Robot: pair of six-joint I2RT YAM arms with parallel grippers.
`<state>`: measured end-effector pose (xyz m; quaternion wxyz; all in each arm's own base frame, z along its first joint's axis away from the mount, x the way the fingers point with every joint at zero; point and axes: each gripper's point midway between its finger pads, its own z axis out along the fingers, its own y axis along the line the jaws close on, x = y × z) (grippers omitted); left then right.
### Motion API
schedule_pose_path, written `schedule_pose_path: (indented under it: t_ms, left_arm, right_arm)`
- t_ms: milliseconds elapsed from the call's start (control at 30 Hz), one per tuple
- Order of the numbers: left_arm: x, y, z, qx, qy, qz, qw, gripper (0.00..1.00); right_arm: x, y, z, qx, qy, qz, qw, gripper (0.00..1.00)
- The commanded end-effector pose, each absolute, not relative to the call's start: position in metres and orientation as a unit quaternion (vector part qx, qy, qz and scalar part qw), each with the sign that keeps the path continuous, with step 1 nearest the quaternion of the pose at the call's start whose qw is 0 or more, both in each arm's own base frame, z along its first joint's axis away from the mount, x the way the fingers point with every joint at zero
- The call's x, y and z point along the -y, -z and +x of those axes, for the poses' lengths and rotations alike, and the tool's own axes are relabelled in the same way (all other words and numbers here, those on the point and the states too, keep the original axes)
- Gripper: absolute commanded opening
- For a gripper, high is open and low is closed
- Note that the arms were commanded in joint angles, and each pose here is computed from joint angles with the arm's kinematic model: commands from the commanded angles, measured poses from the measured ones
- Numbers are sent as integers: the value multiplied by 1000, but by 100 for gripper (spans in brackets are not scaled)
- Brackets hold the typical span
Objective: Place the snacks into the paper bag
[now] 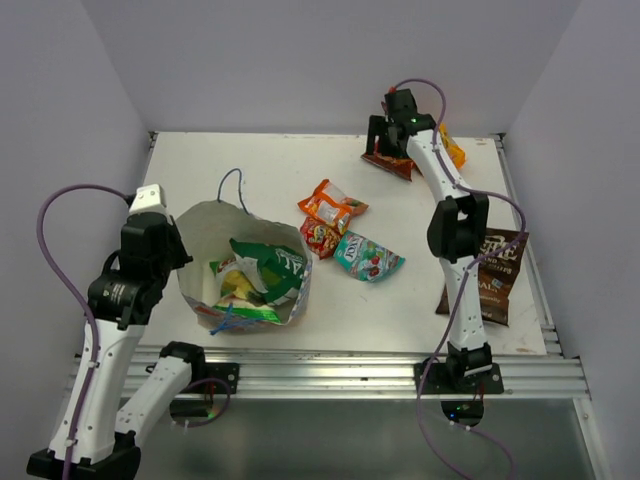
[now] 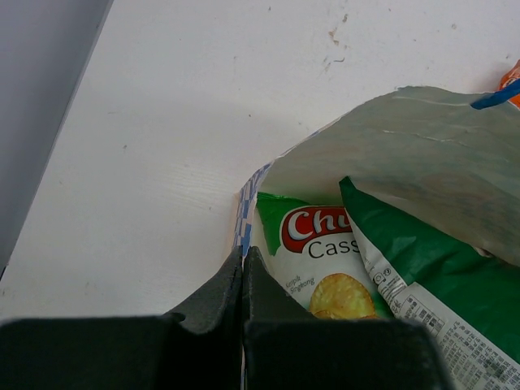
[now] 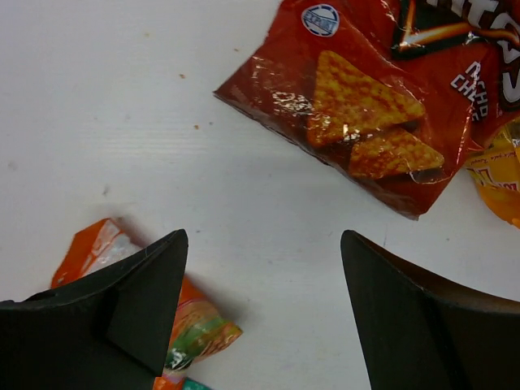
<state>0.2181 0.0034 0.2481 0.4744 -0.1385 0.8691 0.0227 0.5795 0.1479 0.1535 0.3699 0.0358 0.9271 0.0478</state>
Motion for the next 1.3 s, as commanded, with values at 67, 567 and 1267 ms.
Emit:
schedule_pose_path:
  t_ms: [67,567,1267]
  left_arm:
    - [-4,-260,230,-860,-28,-142,489,0]
    - [-3,-271,235,-863,-28,-140,484,0]
    - [0,-255,221,-868,-15,-140,476,0]
  right_arm:
    - [-114,-174,618,-897,-27,62,437,80]
    - [-87,-39,613,-941,50,28,334,83]
    - [-258,-378,429,-831,-227,-160,482,0]
